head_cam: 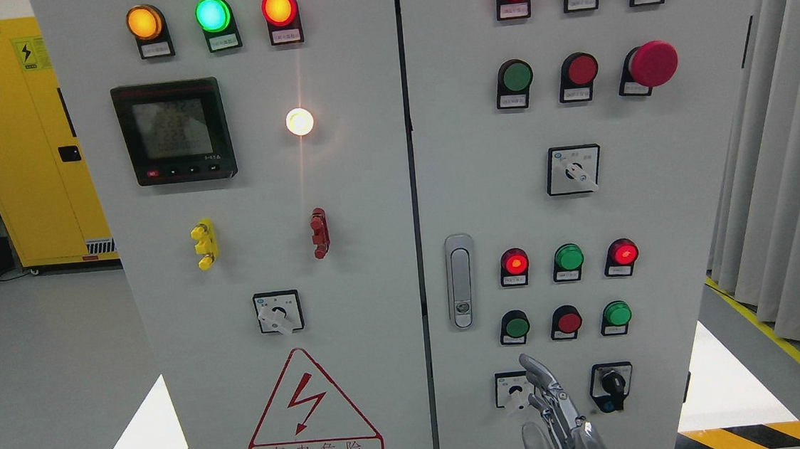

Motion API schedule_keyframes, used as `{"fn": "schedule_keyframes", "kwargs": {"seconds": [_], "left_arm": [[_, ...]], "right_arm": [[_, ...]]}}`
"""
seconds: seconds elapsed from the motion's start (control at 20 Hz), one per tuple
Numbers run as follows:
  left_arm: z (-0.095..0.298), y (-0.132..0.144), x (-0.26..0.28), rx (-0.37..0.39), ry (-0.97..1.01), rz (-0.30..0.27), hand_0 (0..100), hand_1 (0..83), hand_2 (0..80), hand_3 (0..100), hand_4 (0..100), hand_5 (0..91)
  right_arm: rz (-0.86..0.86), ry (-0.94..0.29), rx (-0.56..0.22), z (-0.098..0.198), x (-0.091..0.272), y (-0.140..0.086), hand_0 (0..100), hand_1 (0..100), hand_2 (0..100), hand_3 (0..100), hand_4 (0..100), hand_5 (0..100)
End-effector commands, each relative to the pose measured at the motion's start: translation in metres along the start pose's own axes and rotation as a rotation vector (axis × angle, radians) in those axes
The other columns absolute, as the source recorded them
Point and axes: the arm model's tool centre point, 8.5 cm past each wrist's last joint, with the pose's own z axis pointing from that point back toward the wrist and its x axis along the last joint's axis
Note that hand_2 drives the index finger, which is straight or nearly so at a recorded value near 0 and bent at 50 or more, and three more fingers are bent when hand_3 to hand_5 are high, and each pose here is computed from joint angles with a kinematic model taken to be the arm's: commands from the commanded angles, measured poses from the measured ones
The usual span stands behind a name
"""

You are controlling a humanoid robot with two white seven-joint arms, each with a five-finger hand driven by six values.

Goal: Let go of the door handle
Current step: 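Raise the right hand toward the silver lever door handle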

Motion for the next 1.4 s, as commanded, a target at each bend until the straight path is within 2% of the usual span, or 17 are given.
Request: {"fn": "schedule_keyframes", "kwargs": {"seconds": [0.0, 0.45, 0.5, 0.55, 0.65, 0.75, 0.85, 0.9, 0.95, 1.0, 1.05, 1.1, 1.35], "left_arm": [[0.0, -0.001, 0.004, -0.002, -0.012, 0.001, 12, 55.6, 0.0, 0, 0, 0.0], [0.0, -0.001, 0.004, -0.002, -0.012, 0.001, 12, 55.6, 0.0, 0, 0, 0.0], [0.0, -0.001, 0.004, -0.002, -0.012, 0.001, 12, 55.6, 0.0, 0, 0, 0.0], [0.0, -0.001, 0.004, -0.002, -0.012, 0.001, 12, 55.6, 0.0, 0, 0, 0.0], [0.0, -0.001, 0.004, -0.002, -0.012, 0.001, 12, 55.6, 0.0, 0, 0, 0.0], [0.0, -0.001, 0.004, -0.002, -0.012, 0.001, 12, 55.6, 0.0, 0, 0, 0.0], [0.0, -0.001, 0.004, -0.002, -0.012, 0.001, 12, 55.6, 0.0, 0, 0, 0.0], [0.0, -0.001, 0.004, -0.002, -0.012, 0.001, 12, 55.6, 0.0, 0, 0, 0.0], [0.0, -0.001, 0.004, -0.002, -0.012, 0.001, 12, 55.6, 0.0, 0, 0, 0.0], [0.0, -0.001, 0.004, -0.002, -0.012, 0.001, 12, 55.6, 0.0, 0, 0, 0.0], [0.0, -0.001, 0.004, -0.002, -0.012, 0.001, 12, 55.6, 0.0, 0, 0, 0.0], [0.0, -0.001, 0.004, -0.002, -0.012, 0.001, 12, 55.6, 0.0, 0, 0, 0.0], [0.0, -0.001, 0.004, -0.002, -0.012, 0.001, 12, 55.6, 0.0, 0, 0, 0.0]], "right_arm": [[0.006, 0.031, 0.005, 0.009, -0.006, 0.001, 38, 18, 0, 0, 0, 0], [0.062, 0.05, 0.006, 0.005, -0.007, 0.0, 35, 20, 0, 0, 0, 0], [0.092, 0.051, 0.01, 0.005, -0.007, 0.001, 32, 27, 0, 9, 17, 0], [0.116, 0.051, 0.011, 0.005, -0.008, 0.001, 30, 31, 0, 19, 31, 8], [0.178, 0.042, 0.011, 0.001, -0.006, 0.0, 29, 37, 0, 33, 41, 21], [0.265, 0.038, 0.014, -0.001, -0.006, 0.0, 35, 40, 0, 46, 52, 38], [0.35, 0.043, 0.016, -0.002, -0.009, 0.001, 45, 40, 0, 65, 74, 73], [0.394, 0.042, 0.018, -0.003, -0.009, 0.003, 46, 40, 0, 65, 75, 74], [0.44, 0.043, 0.018, -0.005, -0.011, 0.004, 47, 40, 0, 75, 85, 90], [0.486, 0.035, 0.01, -0.008, -0.011, 0.004, 47, 40, 0, 77, 87, 95], [0.521, 0.023, 0.001, -0.013, -0.01, 0.007, 46, 40, 0, 78, 88, 95], [0.55, 0.013, -0.009, -0.016, -0.01, 0.008, 45, 40, 0, 85, 95, 100], [0.72, -0.017, -0.018, -0.02, -0.007, 0.019, 39, 38, 0, 90, 98, 100]]}}
